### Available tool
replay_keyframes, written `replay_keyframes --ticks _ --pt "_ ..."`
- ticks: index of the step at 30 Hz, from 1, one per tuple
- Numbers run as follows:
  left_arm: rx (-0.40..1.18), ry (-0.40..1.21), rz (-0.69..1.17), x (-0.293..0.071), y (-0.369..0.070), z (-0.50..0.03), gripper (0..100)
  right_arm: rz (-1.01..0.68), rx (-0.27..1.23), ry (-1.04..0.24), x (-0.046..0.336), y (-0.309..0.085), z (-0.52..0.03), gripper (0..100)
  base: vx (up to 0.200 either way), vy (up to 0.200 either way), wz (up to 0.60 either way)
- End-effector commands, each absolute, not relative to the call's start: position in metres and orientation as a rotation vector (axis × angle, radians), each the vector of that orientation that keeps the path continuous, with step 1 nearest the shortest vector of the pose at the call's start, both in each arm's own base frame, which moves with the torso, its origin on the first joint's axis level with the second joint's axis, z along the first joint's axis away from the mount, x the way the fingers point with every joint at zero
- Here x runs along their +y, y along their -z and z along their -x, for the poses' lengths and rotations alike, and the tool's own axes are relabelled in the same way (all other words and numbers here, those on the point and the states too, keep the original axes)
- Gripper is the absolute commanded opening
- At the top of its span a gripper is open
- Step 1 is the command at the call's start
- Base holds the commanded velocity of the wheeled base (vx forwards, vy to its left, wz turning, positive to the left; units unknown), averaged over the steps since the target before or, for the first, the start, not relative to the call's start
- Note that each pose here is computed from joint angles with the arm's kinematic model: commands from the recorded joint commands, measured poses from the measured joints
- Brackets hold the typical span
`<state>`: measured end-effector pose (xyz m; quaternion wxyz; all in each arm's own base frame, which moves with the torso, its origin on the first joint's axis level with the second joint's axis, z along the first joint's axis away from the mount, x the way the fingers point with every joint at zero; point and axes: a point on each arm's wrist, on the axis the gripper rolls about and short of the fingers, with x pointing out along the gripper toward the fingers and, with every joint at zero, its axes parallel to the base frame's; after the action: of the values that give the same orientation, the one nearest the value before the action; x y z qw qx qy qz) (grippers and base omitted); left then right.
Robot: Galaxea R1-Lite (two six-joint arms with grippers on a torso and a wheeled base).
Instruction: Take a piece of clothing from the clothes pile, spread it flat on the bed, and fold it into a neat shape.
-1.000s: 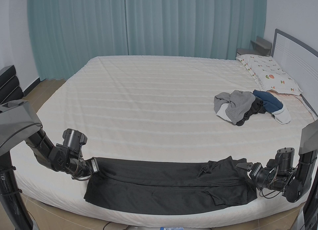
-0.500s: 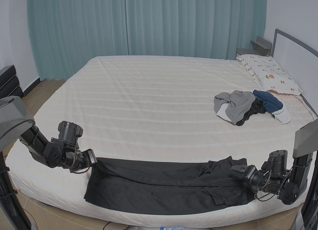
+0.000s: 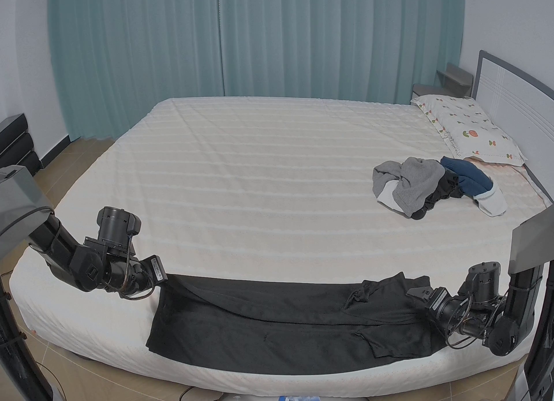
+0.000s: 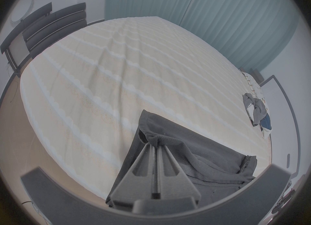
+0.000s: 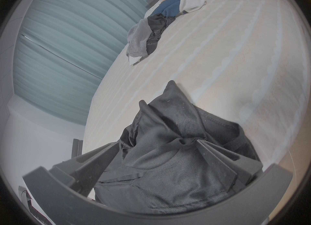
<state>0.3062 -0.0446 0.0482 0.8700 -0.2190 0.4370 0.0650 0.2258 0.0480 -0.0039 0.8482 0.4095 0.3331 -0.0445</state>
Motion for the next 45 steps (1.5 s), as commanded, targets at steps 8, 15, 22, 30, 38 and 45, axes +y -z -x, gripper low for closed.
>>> replay_keyframes --ticks 8,15,22,30,38,45 --pt "0.907 -0.135 0.461 -0.045 -0.050 -0.306 0 -0.863 0.710 0.102 0.049 0.013 -0.233 0 0.000 0.000 0.00" --pt "0.906 -0.134 0.462 -0.045 -0.051 -0.307 0 -0.862 0.705 0.101 0.049 0.011 -0.233 0 0.000 0.000 0.00" --pt "0.892 -0.140 0.469 -0.042 -0.053 -0.309 0 -0.875 0.660 0.090 0.046 0.003 -0.235 0 0.000 0.000 0.00" --pt "0.873 -0.140 0.475 -0.040 -0.058 -0.308 0 -0.887 0.627 0.088 0.043 -0.003 -0.239 0 0.000 0.000 0.00" --pt "0.875 -0.139 0.475 -0.040 -0.058 -0.308 0 -0.875 0.652 0.101 0.042 0.000 -0.233 100 0.000 0.000 0.00" --pt "0.876 -0.139 0.475 -0.040 -0.058 -0.308 0 -0.874 0.662 0.103 0.043 0.003 -0.236 100 0.000 0.000 0.00"
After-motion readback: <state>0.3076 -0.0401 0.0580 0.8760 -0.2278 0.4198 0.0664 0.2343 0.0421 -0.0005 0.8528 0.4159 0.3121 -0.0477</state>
